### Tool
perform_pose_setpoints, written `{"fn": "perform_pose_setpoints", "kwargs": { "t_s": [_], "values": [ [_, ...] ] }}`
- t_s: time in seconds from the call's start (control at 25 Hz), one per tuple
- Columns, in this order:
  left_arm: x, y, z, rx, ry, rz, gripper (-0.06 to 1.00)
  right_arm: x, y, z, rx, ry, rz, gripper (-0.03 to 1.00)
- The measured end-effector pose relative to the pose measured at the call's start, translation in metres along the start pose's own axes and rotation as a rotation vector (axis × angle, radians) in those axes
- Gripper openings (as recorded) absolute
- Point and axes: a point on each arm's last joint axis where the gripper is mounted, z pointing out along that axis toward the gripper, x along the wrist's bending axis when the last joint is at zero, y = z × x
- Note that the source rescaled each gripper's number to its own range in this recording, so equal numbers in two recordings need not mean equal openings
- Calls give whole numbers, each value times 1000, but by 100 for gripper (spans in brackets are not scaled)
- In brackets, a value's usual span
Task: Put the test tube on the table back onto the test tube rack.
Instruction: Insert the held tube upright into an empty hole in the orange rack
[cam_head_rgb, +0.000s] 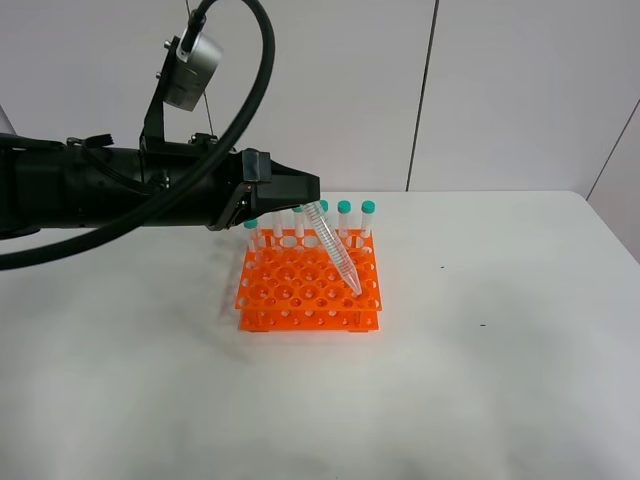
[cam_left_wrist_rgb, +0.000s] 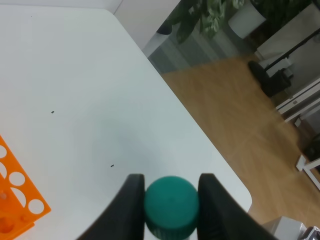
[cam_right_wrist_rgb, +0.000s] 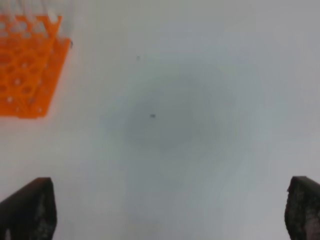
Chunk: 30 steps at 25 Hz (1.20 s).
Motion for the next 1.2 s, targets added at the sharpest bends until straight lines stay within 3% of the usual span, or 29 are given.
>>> {"fn": "perform_pose_setpoints", "kwargs": {
  "t_s": [0.44,0.88,1.08,1.2],
  "values": [
    [-3,0,-1,3,-26,2,1,0,-4,-6,-45,-3,15,100],
    [-33,17,-38,-106,-97,87,1,0,-4,-6,-46,-3,15,100],
    [-29,20,-42,-131,-26,112,1,0,-4,-6,-46,-3,15,100],
    [-24,22,-42,-125,59,183,1,0,-4,-6,-46,-3,15,100]
  ]
}}
